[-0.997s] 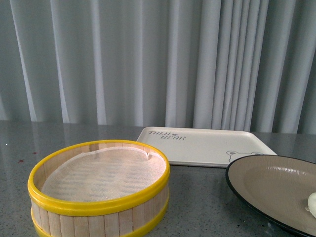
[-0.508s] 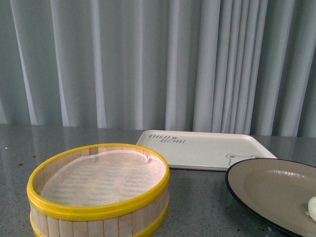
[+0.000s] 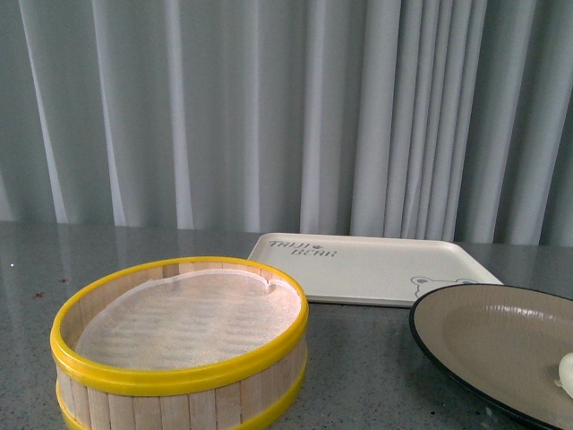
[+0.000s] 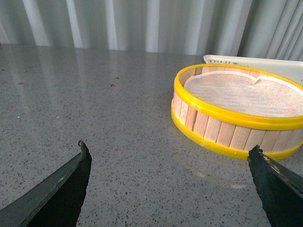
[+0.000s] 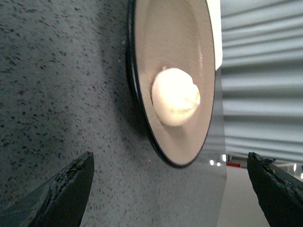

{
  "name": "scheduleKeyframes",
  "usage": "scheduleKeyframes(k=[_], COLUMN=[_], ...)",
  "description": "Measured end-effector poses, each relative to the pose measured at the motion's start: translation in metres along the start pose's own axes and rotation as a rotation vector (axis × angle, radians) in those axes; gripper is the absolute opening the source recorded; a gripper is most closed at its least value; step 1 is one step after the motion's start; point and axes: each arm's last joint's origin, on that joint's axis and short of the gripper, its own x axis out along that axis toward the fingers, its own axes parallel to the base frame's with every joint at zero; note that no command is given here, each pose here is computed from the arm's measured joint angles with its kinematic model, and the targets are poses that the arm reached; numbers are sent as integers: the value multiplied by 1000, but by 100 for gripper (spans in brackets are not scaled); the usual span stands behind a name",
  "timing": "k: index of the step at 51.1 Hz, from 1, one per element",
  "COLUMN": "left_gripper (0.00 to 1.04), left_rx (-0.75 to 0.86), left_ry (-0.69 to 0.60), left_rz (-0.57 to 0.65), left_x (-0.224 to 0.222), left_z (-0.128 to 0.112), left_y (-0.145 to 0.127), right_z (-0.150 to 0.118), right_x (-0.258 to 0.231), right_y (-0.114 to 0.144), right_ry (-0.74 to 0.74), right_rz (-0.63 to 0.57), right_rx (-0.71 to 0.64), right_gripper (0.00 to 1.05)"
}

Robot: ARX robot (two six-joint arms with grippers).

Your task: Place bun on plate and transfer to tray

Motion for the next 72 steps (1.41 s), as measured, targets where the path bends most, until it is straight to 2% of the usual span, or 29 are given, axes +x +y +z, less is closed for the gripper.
scheduleKeyframes(k=[6,13,27,46,69,72], left_gripper=[98,98,98,98,98,98], left_rx=[0,0,0,0,0,0], left_ry=[0,0,0,0,0,0], left_rz=[0,0,0,0,0,0], left_x=[0,0,0,0,0,0], left_z=[0,0,0,0,0,0], left_y=[0,0,0,0,0,0], right_z=[3,4,15,19,15,13], right_x=[15,29,48,61,62,59], right_y=[2,1,-6,0,0,-1], right_ry=[-47,-64,-143,-151,-138,-132], right_rz=[30,32,37,65,72,69], right_rx=[-108,-154,-187,-182,-167,-161], right_gripper=[96,96,96,94,25,11])
